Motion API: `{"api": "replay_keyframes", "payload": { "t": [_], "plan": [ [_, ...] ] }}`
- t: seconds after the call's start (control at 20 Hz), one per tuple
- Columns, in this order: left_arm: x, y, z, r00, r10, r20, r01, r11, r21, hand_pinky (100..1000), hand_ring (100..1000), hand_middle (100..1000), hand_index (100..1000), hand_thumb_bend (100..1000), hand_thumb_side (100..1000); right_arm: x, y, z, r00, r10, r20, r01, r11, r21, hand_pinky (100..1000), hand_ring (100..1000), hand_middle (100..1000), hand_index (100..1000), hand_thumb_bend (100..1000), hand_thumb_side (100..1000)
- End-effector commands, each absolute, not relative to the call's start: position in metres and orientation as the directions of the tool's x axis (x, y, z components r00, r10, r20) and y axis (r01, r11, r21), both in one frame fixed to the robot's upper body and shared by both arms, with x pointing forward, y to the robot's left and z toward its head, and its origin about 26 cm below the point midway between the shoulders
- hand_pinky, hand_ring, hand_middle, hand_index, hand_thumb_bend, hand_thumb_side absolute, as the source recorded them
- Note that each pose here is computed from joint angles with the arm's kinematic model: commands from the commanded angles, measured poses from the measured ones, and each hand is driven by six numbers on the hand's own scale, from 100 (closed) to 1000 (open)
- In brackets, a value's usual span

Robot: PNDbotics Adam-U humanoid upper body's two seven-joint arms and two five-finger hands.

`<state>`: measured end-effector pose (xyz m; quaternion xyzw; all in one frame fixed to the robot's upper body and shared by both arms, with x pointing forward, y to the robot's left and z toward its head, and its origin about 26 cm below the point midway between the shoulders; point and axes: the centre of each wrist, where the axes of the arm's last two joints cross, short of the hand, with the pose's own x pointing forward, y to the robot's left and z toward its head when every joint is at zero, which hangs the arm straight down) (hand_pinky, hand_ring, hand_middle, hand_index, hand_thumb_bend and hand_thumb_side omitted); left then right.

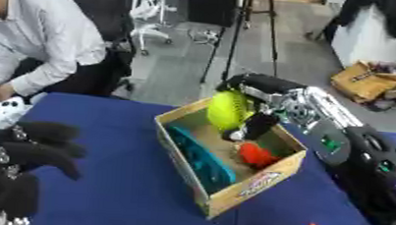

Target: Pick up objects on the table and place them in the box.

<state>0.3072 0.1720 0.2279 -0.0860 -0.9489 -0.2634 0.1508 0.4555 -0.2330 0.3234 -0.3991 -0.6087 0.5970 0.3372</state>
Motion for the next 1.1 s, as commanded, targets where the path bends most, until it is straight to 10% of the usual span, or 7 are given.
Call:
{"api": "replay_keyframes", "payload": {
  "t": [0.05, 1.1],
  "plan": [
    [0.3048, 0.1697, 0.2363, -0.949, 0.103, 0.297, 0.242, 0.844, 0.478, 516, 691, 754, 722, 100, 531, 0.4532, -0.2369, 0.3350, -0.470, 0.881, -0.063, 0.108, -0.013, -0.994, 442, 355, 379, 494, 224, 242],
    [0.3048, 0.1691, 0.2368, -0.948, 0.108, 0.298, 0.247, 0.841, 0.481, 515, 693, 756, 722, 100, 531, 0.4492, -0.2326, 0.3390, -0.504, 0.848, -0.165, 0.090, -0.138, -0.986, 804, 700, 771, 875, 586, 380]
  ]
}}
